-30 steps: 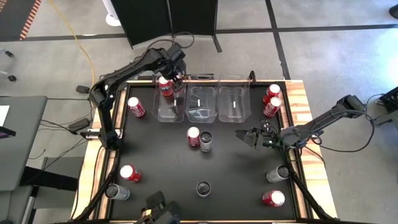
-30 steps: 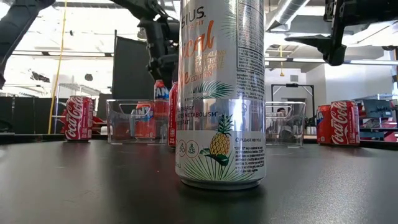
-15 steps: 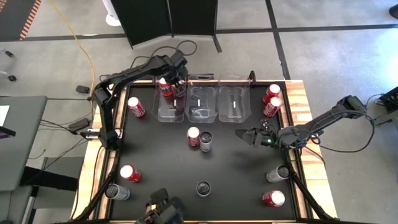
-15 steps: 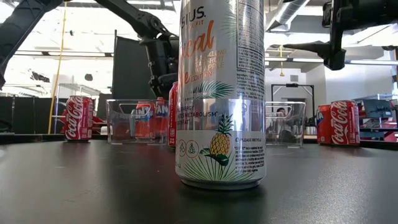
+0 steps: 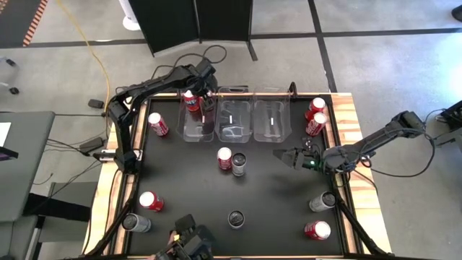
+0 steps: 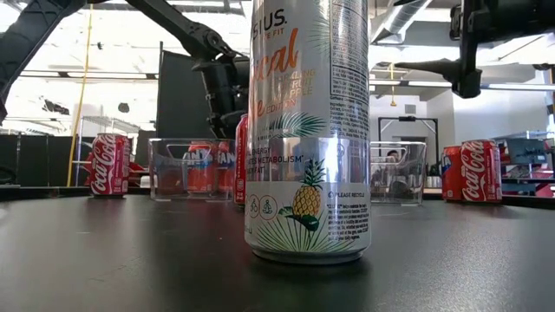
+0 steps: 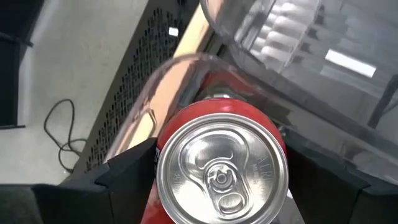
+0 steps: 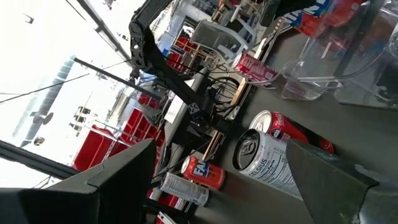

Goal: Sort soda cans
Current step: Put the bottom right red soda can into the left transparent bin

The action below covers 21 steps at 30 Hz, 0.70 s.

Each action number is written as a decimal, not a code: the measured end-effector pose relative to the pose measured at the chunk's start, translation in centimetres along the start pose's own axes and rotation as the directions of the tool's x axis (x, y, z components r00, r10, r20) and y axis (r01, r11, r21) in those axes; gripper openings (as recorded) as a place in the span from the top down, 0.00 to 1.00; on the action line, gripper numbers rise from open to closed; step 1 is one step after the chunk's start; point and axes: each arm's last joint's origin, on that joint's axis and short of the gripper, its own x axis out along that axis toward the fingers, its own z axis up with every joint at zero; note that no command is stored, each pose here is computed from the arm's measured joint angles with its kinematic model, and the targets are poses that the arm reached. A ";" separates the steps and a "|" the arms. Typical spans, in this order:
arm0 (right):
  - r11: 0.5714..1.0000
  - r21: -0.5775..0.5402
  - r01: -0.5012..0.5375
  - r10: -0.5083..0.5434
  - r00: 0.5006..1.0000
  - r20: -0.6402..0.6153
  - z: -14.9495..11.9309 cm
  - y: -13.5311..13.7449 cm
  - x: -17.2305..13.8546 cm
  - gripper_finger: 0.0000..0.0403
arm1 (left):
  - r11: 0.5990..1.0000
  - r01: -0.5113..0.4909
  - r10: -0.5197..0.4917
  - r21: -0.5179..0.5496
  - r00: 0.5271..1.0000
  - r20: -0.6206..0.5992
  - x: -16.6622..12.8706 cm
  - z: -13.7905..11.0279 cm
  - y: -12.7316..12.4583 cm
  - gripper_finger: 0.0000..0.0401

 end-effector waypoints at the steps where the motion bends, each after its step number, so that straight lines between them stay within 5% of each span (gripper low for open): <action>1: 1.000 0.001 0.001 -0.001 1.000 0.003 0.0 0.0 0.0 0.08 | 1.000 -0.001 0.001 0.003 1.000 0.003 0.0 0.0 0.0 0.22; 21: 1.000 0.013 0.002 -0.002 1.000 0.006 0.1 0.0 0.0 0.08 | 0.999 -0.036 0.036 -0.030 0.999 -0.005 0.1 -0.1 0.7 0.21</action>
